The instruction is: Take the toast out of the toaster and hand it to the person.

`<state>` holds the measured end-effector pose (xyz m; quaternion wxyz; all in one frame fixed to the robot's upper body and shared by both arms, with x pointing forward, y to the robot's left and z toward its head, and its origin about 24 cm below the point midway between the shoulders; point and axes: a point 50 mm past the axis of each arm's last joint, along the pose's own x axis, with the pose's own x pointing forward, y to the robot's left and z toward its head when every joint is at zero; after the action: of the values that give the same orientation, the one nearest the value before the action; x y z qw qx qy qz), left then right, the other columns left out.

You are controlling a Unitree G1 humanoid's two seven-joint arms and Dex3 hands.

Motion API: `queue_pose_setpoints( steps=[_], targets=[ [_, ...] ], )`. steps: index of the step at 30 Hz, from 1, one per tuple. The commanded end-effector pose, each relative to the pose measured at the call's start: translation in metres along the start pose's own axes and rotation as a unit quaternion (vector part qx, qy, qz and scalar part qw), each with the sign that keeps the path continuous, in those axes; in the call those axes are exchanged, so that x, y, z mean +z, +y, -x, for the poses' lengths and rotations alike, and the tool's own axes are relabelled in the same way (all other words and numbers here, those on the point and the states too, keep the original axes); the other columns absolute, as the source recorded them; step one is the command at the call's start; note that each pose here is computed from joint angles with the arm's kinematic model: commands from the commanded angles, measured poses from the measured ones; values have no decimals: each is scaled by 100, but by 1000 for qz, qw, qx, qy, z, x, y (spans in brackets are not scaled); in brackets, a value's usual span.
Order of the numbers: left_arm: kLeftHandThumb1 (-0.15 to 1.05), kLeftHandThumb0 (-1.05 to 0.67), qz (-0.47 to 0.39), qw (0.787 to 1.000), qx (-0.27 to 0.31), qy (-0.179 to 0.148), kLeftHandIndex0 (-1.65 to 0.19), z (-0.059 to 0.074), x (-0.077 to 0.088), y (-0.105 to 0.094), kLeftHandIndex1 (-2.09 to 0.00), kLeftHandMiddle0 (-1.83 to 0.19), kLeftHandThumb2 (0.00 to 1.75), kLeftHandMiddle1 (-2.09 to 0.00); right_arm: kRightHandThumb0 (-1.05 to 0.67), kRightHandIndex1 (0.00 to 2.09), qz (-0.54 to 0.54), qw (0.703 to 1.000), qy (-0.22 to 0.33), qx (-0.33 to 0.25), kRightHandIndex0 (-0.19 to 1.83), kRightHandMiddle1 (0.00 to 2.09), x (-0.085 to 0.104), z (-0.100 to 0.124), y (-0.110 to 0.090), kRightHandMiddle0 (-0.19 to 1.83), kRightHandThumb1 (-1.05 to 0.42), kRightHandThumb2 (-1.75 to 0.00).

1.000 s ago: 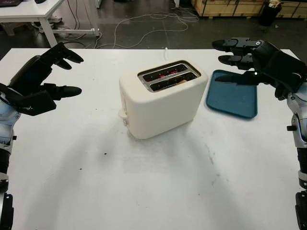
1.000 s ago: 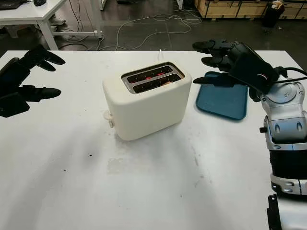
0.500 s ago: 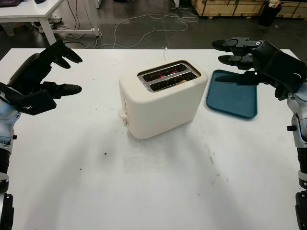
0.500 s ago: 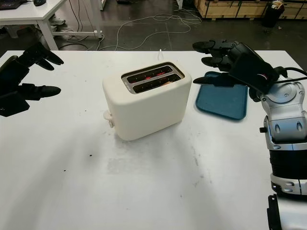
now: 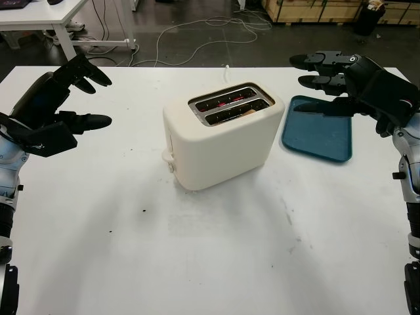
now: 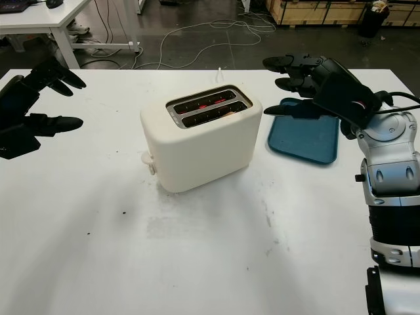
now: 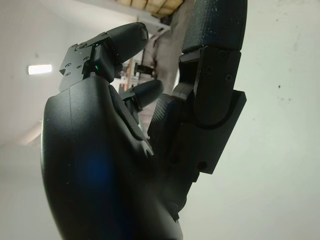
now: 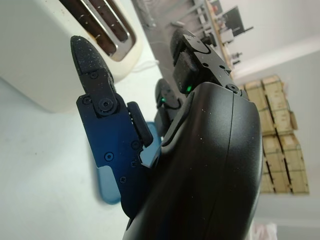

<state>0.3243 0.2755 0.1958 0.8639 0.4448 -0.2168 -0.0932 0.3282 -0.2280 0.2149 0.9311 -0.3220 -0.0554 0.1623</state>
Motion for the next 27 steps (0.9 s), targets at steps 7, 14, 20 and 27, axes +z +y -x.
queue_pose_setpoints(
  steps=[7, 14, 20, 27],
  targets=[
    [92, -105, 1, 1000, 2, -1, 0, 2, -1, -1, -143, 0, 33, -157, -55, 1, 1, 1000, 0, -5, 45, 0, 2, 0, -3, 45, -77, 0],
    [92, -105, -4, 1000, 0, 2, 0, 1, 0, 0, -144, 0, 34, -158, -54, 1, -13, 1000, -1, -6, 44, 0, 2, 0, -2, 45, -75, 0],
    [92, -105, 3, 1000, 0, 0, 0, 1, 0, 0, -144, 0, 34, -159, -57, 1, -2, 1000, -1, -5, 44, 0, 3, -1, -3, 45, -76, 0],
    [92, -105, -7, 1000, -1, -3, 0, 0, 1, -1, -141, 0, 35, -158, -52, 2, 9, 1000, -3, -5, 46, 1, 3, -1, -3, 47, -77, 0]
  ],
)
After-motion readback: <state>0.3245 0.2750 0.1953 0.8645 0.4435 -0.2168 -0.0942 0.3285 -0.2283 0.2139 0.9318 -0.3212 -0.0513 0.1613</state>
